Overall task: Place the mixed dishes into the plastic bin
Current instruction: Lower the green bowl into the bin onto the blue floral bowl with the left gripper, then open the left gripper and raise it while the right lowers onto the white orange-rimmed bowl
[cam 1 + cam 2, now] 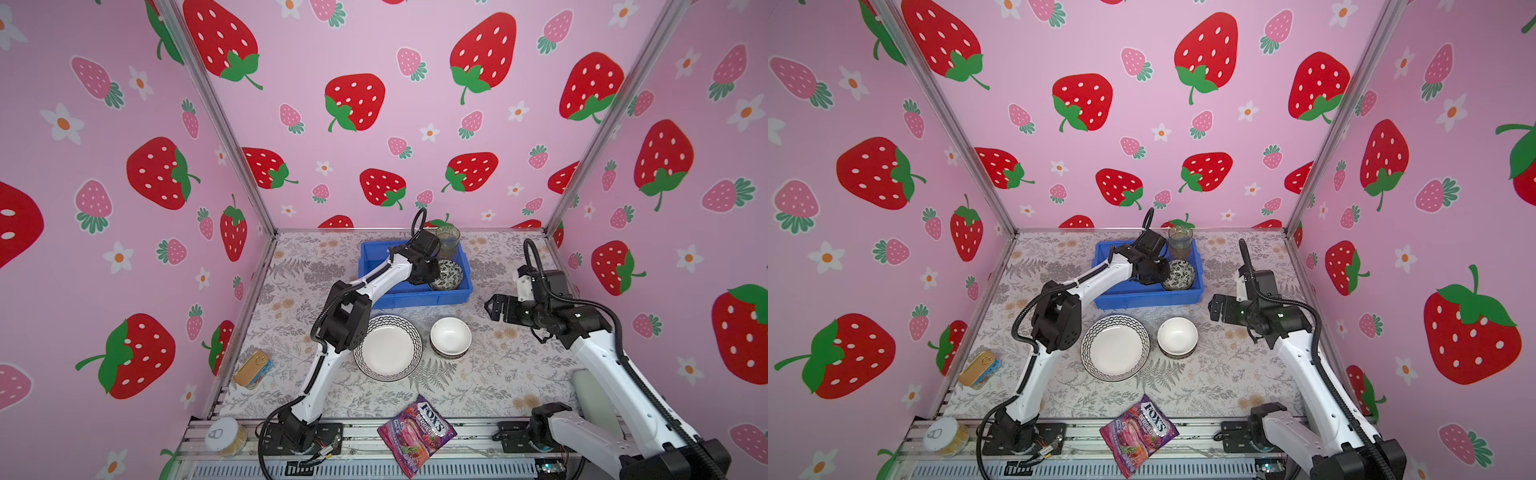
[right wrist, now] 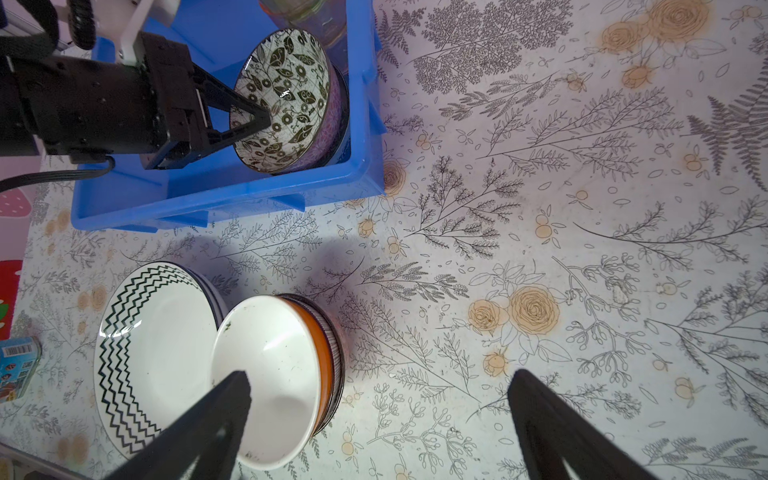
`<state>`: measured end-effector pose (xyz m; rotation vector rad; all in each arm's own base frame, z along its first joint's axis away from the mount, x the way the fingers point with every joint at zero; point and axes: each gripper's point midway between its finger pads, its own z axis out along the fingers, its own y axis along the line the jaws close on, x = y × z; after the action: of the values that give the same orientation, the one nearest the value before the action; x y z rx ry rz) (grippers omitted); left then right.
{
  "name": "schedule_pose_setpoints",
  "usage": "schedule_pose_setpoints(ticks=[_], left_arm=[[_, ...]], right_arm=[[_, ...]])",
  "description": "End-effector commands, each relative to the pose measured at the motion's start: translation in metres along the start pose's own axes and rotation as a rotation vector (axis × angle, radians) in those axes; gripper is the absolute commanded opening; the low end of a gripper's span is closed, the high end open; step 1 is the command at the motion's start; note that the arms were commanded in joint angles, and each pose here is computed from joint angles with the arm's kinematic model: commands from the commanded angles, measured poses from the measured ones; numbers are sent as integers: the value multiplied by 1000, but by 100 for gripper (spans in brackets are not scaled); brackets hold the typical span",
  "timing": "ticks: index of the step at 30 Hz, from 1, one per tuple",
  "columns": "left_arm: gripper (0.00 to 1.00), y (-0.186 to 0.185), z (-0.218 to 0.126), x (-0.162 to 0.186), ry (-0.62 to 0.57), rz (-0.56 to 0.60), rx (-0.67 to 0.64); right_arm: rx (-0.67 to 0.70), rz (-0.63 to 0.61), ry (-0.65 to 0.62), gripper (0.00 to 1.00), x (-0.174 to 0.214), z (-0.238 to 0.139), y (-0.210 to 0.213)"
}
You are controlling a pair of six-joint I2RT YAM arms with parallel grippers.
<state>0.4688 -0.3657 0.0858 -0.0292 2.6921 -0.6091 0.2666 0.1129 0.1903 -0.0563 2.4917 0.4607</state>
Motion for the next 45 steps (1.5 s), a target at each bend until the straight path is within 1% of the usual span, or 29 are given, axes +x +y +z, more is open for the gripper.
schedule_pose_setpoints(ticks=[1,4,7,12,16,19,24,29,37,44,45], left_arm=[[18,-20,-15,-17,-46,1,58],[25,-21,-15,-17,-47,1,58],[27,-20,-15,-16,-44,2,56],[37,-21,-17,-16,-45,3,58],[51,-30,-26,-14,-33,12,91],[60,-33,-33,-16,-39,17,97],[73,-39,-48,-17,-51,28,110],[78,-45,-64,-19,-60,33,128],[80,-45,-88,-18,-77,47,131],[84,-39,-126,-14,-116,65,128],[85,-35,-133,-16,-139,64,108]], right_arm=[[-7,-11,-7,99,0,-1,0],[-6,-10,-7,99,1,-2,-1],[-5,-10,-9,99,0,-3,-1],[-11,-13,-5,99,1,-4,0],[-17,-18,9,99,4,-2,1],[-15,-17,14,100,6,-2,0],[-23,-20,28,94,9,0,1],[-34,-23,41,90,12,3,2],[-102,-5,91,81,27,17,13],[-73,-39,138,75,44,33,33],[-69,-46,147,75,46,36,37]])
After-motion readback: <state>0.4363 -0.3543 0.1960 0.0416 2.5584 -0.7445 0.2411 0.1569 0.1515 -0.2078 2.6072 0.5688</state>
